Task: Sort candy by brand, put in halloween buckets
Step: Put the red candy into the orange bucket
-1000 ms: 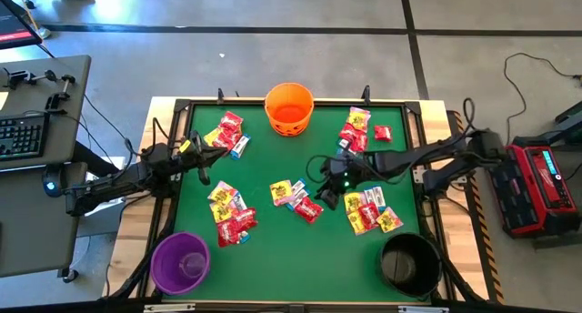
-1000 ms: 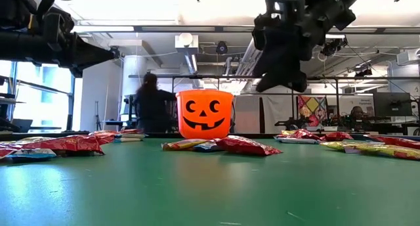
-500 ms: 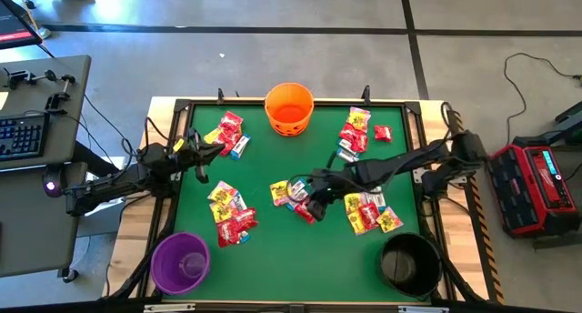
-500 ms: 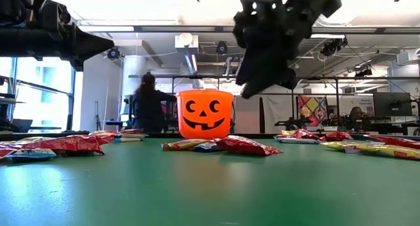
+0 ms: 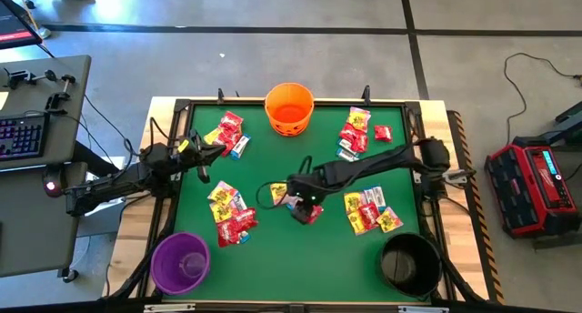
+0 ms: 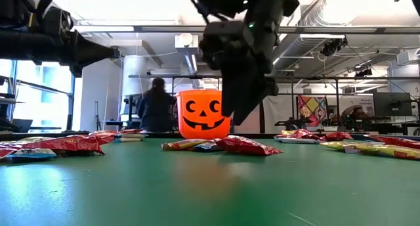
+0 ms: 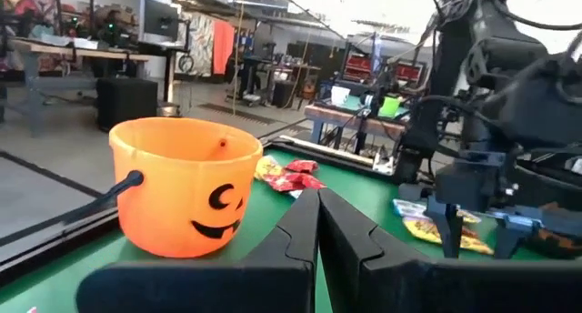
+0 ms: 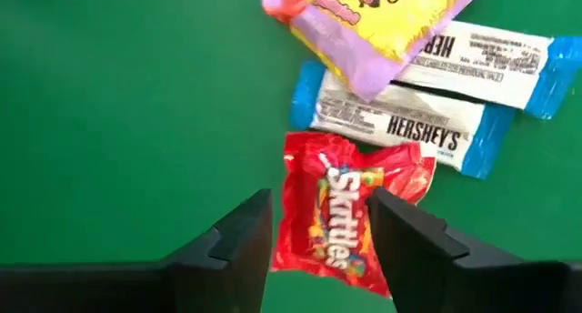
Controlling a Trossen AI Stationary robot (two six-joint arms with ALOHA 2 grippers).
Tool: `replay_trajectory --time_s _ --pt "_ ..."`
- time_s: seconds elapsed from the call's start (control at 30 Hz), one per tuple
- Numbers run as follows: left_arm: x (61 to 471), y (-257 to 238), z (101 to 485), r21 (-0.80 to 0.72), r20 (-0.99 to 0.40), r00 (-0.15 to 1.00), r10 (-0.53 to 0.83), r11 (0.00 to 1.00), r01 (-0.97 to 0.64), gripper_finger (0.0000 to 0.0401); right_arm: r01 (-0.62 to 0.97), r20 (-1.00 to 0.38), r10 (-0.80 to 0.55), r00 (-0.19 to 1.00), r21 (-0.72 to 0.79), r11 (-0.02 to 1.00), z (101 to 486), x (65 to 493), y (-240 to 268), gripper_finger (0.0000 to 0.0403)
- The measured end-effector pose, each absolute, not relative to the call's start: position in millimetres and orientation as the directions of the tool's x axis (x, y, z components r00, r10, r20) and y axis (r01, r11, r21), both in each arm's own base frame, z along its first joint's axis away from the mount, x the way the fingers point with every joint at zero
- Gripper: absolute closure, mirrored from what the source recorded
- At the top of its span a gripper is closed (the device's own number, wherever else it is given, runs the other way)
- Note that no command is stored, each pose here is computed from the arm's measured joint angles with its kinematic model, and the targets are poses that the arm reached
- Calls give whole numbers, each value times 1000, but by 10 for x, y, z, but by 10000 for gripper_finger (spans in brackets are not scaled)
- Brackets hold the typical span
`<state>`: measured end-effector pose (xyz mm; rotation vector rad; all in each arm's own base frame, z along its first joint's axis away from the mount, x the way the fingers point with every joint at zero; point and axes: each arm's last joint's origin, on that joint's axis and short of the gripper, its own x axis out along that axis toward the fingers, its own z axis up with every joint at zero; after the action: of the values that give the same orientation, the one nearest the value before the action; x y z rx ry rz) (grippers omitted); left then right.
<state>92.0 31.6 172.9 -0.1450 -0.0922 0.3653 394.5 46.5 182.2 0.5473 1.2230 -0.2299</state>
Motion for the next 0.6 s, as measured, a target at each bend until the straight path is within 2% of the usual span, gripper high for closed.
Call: replay_trajectory --time_s 0.17,0.6 --pt "920 318 1710 -142 45 928 369 922 -360 400 483 -950 47 308 199 852 1754 4041 454 203" --pt "920 318 1688 -138 22 929 369 922 -363 400 475 -971 58 232 166 864 1660 4013 451 201"
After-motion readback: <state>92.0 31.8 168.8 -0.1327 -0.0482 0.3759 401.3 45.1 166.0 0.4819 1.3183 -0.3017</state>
